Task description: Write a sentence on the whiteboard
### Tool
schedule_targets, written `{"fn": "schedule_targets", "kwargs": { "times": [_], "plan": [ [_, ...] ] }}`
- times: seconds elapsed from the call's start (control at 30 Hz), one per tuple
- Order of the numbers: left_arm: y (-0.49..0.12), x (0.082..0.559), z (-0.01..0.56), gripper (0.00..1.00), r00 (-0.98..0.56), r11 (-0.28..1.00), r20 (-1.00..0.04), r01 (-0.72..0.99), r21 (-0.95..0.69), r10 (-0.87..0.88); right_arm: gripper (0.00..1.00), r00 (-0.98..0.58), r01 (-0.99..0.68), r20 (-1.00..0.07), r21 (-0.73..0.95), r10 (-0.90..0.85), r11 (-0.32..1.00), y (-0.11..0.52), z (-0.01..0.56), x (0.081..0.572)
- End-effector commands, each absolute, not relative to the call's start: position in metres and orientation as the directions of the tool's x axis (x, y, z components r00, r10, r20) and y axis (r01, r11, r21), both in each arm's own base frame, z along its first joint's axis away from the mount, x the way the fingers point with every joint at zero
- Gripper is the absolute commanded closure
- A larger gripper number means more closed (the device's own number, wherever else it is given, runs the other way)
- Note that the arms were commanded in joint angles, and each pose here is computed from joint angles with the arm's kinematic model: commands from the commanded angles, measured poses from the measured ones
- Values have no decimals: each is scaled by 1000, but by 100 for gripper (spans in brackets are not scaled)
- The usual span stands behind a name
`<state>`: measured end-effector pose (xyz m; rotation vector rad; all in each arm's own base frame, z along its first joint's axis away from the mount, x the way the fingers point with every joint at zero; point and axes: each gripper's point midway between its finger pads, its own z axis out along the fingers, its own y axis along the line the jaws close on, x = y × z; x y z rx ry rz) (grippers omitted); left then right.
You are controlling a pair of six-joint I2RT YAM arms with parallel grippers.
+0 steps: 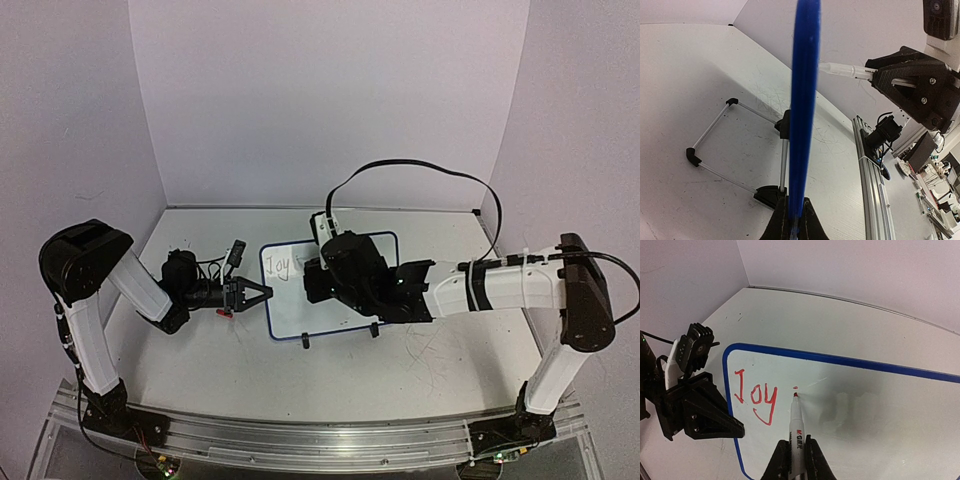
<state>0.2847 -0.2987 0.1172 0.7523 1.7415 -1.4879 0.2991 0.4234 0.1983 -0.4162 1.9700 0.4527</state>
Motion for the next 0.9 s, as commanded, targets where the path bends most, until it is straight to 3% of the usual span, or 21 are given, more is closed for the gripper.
{"fn": "schedule_targets", "kwargs": {
  "times": [0.0,0.87],
  "plan": [
    [-296,279,127,100,-567,140,-824,814,-564,-23,100,-396,-473,-918,168,-38,865,423,216,300],
    [-296,280,126,100,-569,140,-822,813,-566,-22,100,-448,-449,-889,128,-99,884,420,186,296]
  ]
}}
